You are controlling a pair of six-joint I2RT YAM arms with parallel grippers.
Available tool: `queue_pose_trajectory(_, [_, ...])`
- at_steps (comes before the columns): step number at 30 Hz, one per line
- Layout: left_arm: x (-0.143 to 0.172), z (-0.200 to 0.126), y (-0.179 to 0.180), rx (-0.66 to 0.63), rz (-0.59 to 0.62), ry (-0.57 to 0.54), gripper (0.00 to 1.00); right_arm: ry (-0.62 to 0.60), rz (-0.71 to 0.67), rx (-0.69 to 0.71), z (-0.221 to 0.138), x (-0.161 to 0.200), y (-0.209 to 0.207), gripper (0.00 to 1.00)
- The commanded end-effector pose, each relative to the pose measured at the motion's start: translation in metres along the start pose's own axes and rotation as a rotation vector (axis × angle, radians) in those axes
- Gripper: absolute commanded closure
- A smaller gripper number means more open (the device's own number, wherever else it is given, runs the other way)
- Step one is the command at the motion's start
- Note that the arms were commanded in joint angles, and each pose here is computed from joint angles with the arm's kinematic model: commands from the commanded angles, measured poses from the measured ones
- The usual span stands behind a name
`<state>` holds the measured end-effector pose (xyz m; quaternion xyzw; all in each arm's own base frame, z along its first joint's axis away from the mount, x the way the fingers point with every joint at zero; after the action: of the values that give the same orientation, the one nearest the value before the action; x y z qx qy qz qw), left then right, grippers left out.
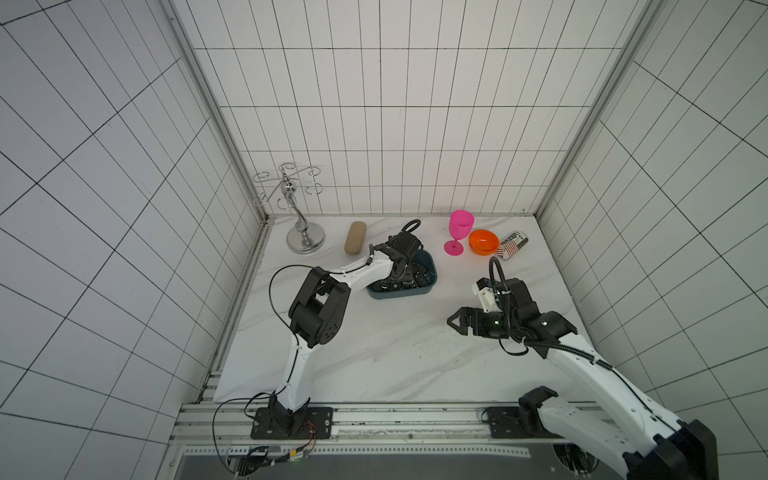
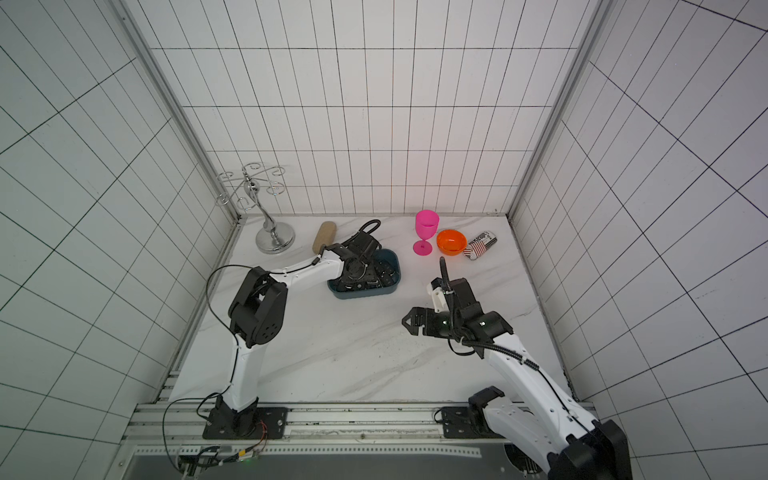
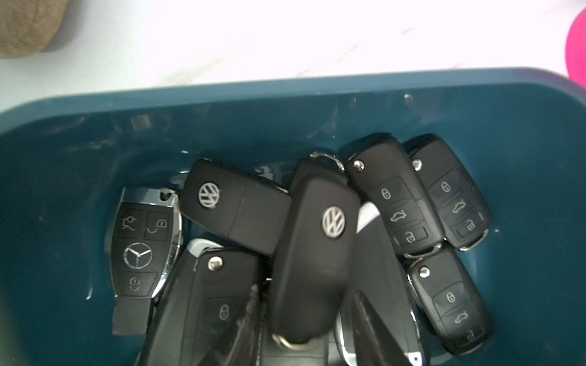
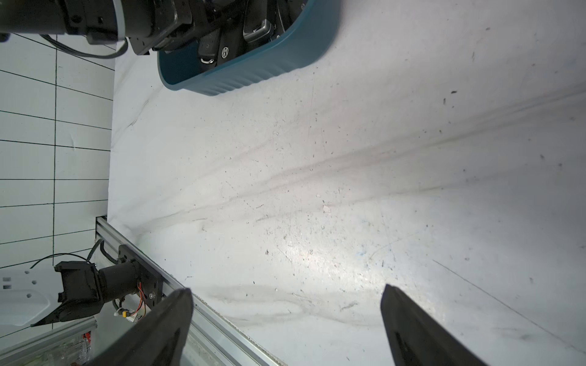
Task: Place the car key into the storage box
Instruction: Place the car key in the storage box, then reset both arms
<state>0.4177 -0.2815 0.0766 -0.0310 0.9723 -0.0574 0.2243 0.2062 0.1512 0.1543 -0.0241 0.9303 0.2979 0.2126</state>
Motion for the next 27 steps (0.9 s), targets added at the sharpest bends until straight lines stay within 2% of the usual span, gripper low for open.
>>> queue_pose_trajectory(1, [0.007, 0.009, 0.003, -0.016, 0.005, 0.034, 0.53, -0.006, 0.01, 0.042, 0.001, 0.005, -0.009, 0.04])
queue_pose_trajectory(5, [0.004, 0.0, 0.003, -0.009, 0.004, 0.022, 0.49, -0.022, 0.001, 0.054, 0.0, 0.001, -0.009, 0.03])
queue_pose_trajectory(8, [-0.008, -0.021, 0.0, 0.016, 0.008, -0.016, 0.47, -0.064, -0.005, 0.068, -0.004, -0.006, -0.01, 0.01])
queue_pose_trajectory(14, [-0.053, -0.115, 0.002, 0.048, 0.068, -0.192, 0.39, -0.225, -0.03, 0.039, -0.021, -0.029, 0.0, 0.01])
queue_pose_trajectory(16, [-0.058, -0.151, 0.009, 0.067, 0.091, -0.257, 0.31, -0.278, -0.044, 0.077, -0.029, -0.039, -0.002, 0.01])
queue_pose_trajectory(17, [-0.059, -0.171, 0.018, 0.066, 0.095, -0.302, 0.22, -0.3, -0.061, 0.086, -0.032, -0.042, -0.002, 0.01])
queue_pose_trajectory(18, [-0.059, -0.189, 0.03, 0.053, 0.087, -0.352, 0.06, -0.32, -0.07, 0.1, -0.036, -0.046, -0.003, 0.01])
queue_pose_trajectory(19, [-0.057, -0.204, 0.042, 0.036, 0.081, -0.4, 0.02, -0.333, -0.082, 0.103, -0.038, -0.048, -0.003, 0.01])
queue_pose_trajectory(22, [-0.043, -0.248, 0.087, -0.004, 0.035, -0.581, 0.01, -0.359, -0.12, 0.119, -0.046, -0.05, -0.003, 0.01])
queue_pose_trajectory(25, [-0.023, -0.283, 0.132, -0.017, -0.043, -0.779, 0.01, -0.443, -0.17, 0.165, -0.053, -0.052, -0.013, 0.01])
queue_pose_trajectory(27, [-0.01, -0.295, 0.153, 0.032, -0.056, -0.888, 0.01, -0.524, -0.21, 0.204, -0.06, -0.057, -0.019, 0.01])
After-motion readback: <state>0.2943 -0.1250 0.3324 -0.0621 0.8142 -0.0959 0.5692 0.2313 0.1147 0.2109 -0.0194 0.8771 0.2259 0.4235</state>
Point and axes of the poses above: each gripper's point midway between its finger pads, its own z axis out along the fingers, its own y axis along the line the jaws close on, x = y × z, the point moved 2 cm from there along -z, back along the fingers
